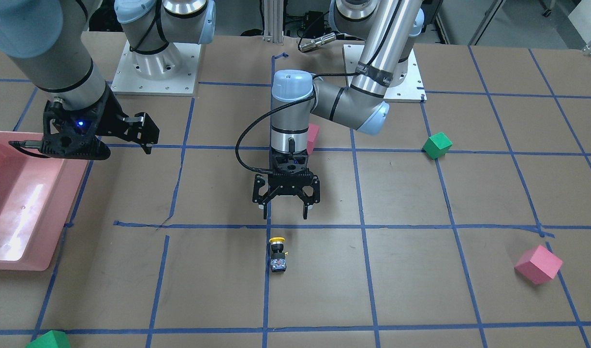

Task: Align button upright
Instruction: 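Move the left gripper toward the button while the right gripper withdraws, then grasp the button's black body with the left gripper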

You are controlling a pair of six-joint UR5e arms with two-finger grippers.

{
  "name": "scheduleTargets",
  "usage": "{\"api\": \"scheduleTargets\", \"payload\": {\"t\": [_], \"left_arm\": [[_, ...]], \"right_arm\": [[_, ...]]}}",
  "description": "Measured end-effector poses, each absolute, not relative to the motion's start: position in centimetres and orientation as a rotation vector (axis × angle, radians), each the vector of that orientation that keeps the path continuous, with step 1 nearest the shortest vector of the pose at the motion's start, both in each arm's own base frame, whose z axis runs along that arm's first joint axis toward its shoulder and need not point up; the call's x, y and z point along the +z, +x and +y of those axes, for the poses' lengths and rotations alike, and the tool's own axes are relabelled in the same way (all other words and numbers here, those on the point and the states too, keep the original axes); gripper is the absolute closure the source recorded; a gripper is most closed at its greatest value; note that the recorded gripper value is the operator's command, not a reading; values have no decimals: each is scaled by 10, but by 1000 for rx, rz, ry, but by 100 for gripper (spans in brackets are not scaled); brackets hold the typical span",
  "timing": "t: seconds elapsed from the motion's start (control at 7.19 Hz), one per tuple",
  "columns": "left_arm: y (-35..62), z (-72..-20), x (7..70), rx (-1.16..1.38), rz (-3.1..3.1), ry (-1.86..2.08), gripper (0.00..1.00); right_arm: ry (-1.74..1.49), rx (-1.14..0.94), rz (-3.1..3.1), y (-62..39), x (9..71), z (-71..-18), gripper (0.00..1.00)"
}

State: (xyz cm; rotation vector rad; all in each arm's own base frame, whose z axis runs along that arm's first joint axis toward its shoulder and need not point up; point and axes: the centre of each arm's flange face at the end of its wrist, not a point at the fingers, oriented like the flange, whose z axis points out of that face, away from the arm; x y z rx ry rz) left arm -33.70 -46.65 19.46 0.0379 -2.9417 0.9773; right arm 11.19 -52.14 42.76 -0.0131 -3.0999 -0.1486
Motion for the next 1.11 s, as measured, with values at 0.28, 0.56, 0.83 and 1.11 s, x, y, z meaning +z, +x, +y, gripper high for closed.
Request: {"api": "scheduleTargets", "payload": {"t": [0.28,0.56,0.83,1.11], "left_arm": [[-343,-475,159,1069,-2900,-14,7],[-346,-480,145,1126,-2867,-56,18],[-349,-484,142,1145,-2857,-74,37],[-349,-484,140,1144,-2866,-102,40]], "right_arm": [[-12,-165,-3101,112,421,-520,0],[-11,-169,-3102,112,420,-520,0],[-4,-176,-3101,112,418,-520,0],[14,-178,-3102,112,417,-520,0]]}}
